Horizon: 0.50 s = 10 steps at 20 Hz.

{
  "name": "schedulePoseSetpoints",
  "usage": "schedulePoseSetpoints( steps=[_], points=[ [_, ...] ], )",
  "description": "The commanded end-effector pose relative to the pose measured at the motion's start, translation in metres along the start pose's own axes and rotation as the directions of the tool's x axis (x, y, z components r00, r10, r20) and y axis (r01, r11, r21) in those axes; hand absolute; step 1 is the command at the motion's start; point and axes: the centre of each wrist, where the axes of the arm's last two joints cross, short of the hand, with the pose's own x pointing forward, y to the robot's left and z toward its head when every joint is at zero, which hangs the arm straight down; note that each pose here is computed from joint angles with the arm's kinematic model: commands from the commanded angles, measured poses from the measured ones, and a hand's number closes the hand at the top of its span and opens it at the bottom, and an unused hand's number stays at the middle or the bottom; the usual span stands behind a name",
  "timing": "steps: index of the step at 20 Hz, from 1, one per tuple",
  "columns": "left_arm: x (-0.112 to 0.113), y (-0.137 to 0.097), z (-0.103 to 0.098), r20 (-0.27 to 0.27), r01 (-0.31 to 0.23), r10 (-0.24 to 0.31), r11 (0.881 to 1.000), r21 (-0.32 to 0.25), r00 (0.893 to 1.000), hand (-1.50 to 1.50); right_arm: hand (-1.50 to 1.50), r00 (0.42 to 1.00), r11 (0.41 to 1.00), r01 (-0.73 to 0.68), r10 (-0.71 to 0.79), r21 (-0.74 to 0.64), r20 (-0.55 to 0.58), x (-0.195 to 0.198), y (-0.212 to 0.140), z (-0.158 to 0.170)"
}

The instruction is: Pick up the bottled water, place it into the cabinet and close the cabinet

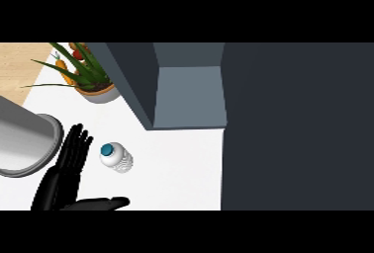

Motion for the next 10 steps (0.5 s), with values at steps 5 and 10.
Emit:
schedulePoseSetpoints(
  steps=[5, 10],
  points=[
    [-0.043, 0.010, -0.026, -0.066, 0.012, -0.010, 1.000, 0.027, 0.998, -1.50, -1.50, 0.993, 0.996, 0.072, -0.076, 0.043, 0.088, 0.040, 0.013, 0.014],
    [-0.068, 0.031, -0.026, -0.095, -0.003, 0.007, 0.999, 0.043, 0.995, -1.50, -1.50, 0.992, 0.994, 0.091, -0.097, 0.064, 0.084, 0.040, 0.024, 0.025]
  ],
)
